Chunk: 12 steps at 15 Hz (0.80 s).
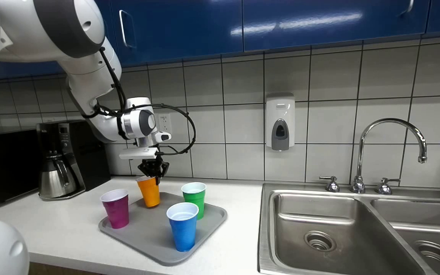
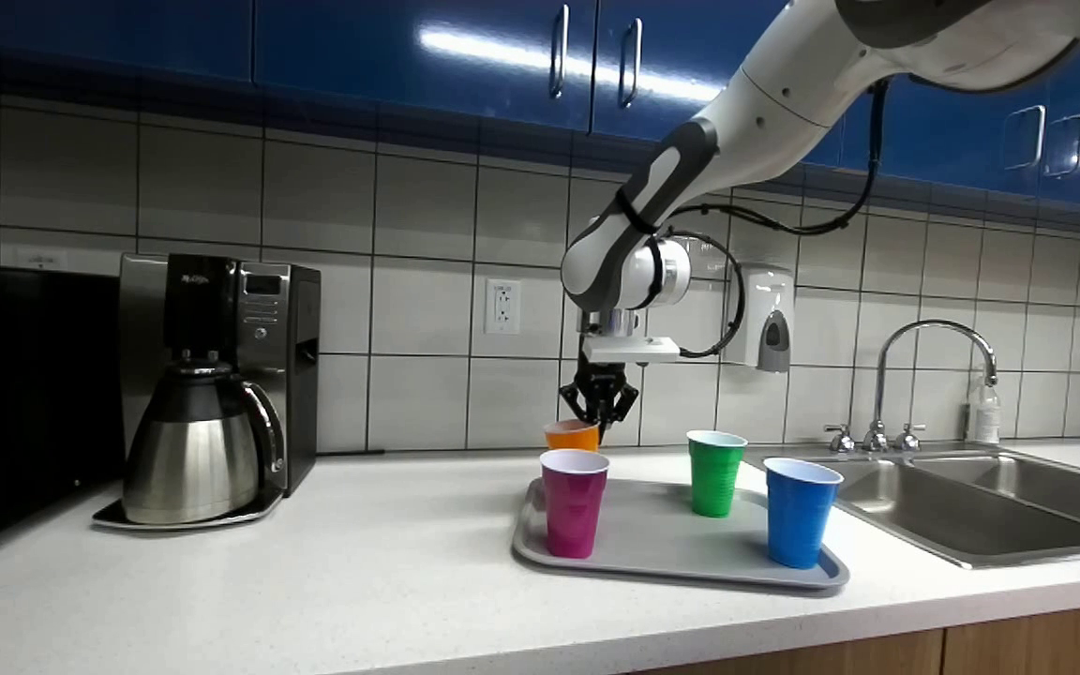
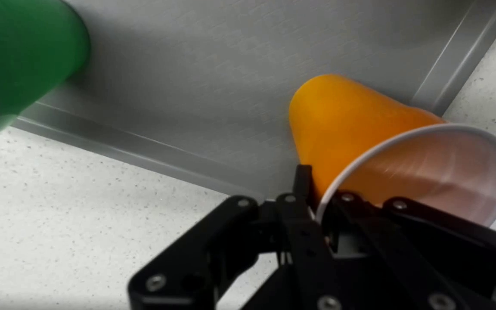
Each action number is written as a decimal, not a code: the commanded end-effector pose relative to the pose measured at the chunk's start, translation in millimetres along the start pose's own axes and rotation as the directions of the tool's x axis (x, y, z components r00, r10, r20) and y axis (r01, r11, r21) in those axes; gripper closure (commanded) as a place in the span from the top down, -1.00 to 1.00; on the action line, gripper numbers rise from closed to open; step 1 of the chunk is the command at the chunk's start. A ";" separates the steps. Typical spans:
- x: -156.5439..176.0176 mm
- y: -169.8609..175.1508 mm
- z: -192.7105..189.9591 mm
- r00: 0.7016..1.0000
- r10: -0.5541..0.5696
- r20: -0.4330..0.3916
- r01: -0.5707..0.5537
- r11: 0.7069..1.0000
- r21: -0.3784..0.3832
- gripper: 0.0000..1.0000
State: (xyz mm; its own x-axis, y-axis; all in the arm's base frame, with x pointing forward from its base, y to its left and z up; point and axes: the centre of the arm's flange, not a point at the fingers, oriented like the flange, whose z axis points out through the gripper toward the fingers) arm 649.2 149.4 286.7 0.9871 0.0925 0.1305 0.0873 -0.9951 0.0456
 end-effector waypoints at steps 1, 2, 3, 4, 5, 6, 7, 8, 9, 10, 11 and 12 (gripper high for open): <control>-8.5 8.3 -6.7 1.000 0.020 -0.018 -0.019 0.999 0.041 -0.97; -8.5 9.1 -6.0 0.999 0.025 -0.020 -0.024 0.999 0.045 -0.97; -8.7 10.1 -5.1 0.999 0.030 -0.021 -0.029 0.998 0.047 -0.97; -8.7 11.1 -4.5 0.999 0.035 -0.023 -0.034 0.998 0.046 -0.97; -8.6 11.9 -4.0 0.999 0.038 -0.024 -0.037 0.998 0.049 -0.97; -8.5 12.6 -3.3 0.999 0.041 -0.025 -0.040 0.998 0.052 -0.97; -8.6 12.9 -2.9 0.999 0.043 -0.025 -0.042 0.998 0.054 -0.97; -8.6 13.2 -2.4 0.999 0.044 -0.025 -0.043 0.998 0.054 -0.97; -8.7 13.6 -2.0 0.999 0.045 -0.025 -0.044 0.998 0.054 -0.97; -8.6 13.9 -1.3 0.999 0.046 -0.025 -0.045 0.998 0.054 -0.97; -8.9 13.9 -0.6 0.999 0.047 -0.024 -0.045 0.998 0.054 -0.97; -9.2 14.1 0.8 0.999 0.047 -0.022 -0.046 0.998 0.052 -0.97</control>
State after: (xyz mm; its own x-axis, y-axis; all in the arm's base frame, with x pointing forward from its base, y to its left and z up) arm 649.2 139.1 281.2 0.9877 0.0509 0.1476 0.0498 -0.9987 0.0108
